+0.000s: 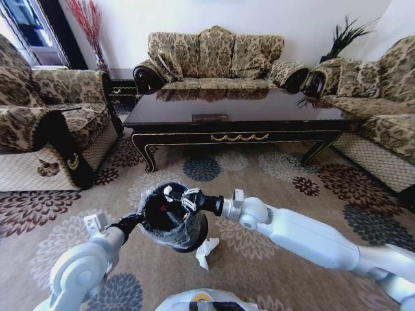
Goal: Move to the front of the table and pick up the trash from the floor, then place it into the trash bin.
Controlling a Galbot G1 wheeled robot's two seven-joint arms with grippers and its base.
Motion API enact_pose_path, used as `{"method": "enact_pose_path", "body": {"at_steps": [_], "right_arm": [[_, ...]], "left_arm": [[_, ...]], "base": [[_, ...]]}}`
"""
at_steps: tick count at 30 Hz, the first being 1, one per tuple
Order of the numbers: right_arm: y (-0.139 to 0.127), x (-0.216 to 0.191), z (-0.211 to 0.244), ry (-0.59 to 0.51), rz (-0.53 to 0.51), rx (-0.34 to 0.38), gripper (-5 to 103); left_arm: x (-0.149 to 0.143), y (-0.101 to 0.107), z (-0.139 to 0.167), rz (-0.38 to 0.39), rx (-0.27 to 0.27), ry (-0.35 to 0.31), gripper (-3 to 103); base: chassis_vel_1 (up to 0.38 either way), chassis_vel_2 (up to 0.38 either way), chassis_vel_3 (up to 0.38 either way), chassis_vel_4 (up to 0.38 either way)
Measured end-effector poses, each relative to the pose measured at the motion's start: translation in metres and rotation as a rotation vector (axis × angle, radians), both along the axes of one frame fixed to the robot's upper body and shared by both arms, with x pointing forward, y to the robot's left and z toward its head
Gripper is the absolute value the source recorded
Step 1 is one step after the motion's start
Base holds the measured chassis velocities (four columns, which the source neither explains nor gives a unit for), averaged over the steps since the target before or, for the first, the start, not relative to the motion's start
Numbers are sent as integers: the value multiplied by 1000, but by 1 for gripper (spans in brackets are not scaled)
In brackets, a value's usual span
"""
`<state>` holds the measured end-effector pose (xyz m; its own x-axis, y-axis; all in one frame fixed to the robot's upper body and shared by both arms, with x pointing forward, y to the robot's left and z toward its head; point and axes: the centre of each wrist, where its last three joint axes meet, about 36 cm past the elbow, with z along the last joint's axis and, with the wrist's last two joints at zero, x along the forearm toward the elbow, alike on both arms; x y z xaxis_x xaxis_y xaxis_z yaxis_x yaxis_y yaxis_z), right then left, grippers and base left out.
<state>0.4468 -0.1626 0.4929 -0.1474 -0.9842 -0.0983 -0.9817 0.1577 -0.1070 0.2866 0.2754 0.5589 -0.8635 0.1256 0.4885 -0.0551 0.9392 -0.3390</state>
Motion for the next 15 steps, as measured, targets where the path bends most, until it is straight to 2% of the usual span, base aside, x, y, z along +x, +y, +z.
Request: {"method": "enact_pose_path", "body": {"at_steps": [4,5,9,10,12,14,15], "right_arm": [[-7,3,-1,14,17,-17,13],[-7,3,-1,14,17,-17,13],[-13,3,2,25,15,-19,34],[-13,3,2,25,15,-19,34],[-19,3,3,28,8,-24,45],[-21,2,3,27,6,-26,45],[-24,2,4,26,3,-29,50]], "left_arm": [[1,1,0,-1,0,-1,4],[1,1,0,-1,0,-1,4],[2,1,0,0,1,-1,4],[2,1,0,0,1,-1,4],[2,1,0,1,2,-2,4],[2,2,0,1,2,-3,4],[2,2,1,1,3,-4,4]], "base": [[0,0,0,0],[0,0,0,0],[0,0,0,0],[0,0,0,0],[0,0,0,0],[0,0,0,0],[0,0,0,0]]}}
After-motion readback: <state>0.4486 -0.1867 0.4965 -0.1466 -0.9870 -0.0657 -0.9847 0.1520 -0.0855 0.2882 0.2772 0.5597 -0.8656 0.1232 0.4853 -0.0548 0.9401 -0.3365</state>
